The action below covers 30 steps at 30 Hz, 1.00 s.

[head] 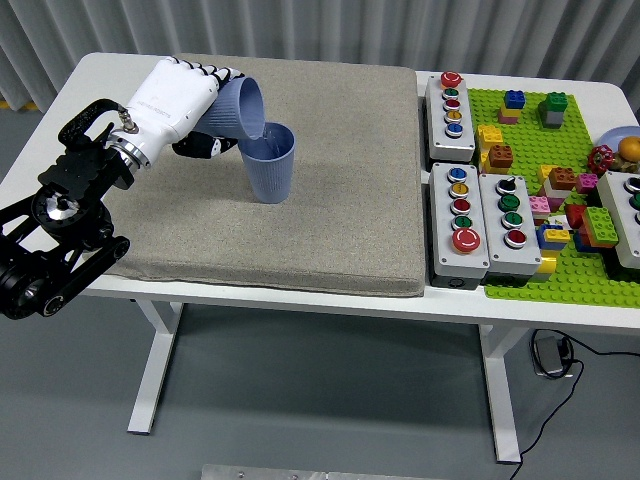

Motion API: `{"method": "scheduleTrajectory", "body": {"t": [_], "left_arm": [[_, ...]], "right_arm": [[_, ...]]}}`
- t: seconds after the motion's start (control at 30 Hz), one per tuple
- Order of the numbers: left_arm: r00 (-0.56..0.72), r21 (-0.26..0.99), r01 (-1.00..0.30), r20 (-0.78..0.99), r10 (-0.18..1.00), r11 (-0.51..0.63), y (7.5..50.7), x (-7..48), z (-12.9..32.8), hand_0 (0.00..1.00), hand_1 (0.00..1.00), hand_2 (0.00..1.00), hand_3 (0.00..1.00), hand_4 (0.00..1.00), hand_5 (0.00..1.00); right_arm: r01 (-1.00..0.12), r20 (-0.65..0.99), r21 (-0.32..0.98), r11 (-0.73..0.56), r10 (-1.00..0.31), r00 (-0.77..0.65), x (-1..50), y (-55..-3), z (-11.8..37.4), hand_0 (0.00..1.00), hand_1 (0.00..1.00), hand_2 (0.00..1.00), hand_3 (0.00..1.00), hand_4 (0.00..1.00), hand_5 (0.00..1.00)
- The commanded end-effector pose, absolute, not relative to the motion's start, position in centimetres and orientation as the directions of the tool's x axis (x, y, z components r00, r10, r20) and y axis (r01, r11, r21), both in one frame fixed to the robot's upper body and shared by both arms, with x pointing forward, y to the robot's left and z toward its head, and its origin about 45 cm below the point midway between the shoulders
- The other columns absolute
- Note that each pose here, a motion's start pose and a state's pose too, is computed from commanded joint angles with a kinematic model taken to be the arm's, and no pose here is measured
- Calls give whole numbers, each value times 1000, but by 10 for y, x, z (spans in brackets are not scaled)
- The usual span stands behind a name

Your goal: Pick cup pour cup place

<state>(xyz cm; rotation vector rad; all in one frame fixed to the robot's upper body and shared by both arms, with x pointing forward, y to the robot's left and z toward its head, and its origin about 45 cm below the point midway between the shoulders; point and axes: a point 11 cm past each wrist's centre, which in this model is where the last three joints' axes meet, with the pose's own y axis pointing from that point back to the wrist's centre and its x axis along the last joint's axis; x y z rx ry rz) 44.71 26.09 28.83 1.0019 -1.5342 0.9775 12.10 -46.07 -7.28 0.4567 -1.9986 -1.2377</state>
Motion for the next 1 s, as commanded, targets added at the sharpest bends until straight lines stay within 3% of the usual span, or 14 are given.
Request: {"method": "scheduleTrajectory", "body": {"t": [1.0], "left_arm": [[-154,-83,-941,968,-198,327,262,451,291,442,466,485,490,704,146]], "right_arm": [[70,391,878,473,-625,-676,123,-462,-72,671,558,495,535,52,404]]}}
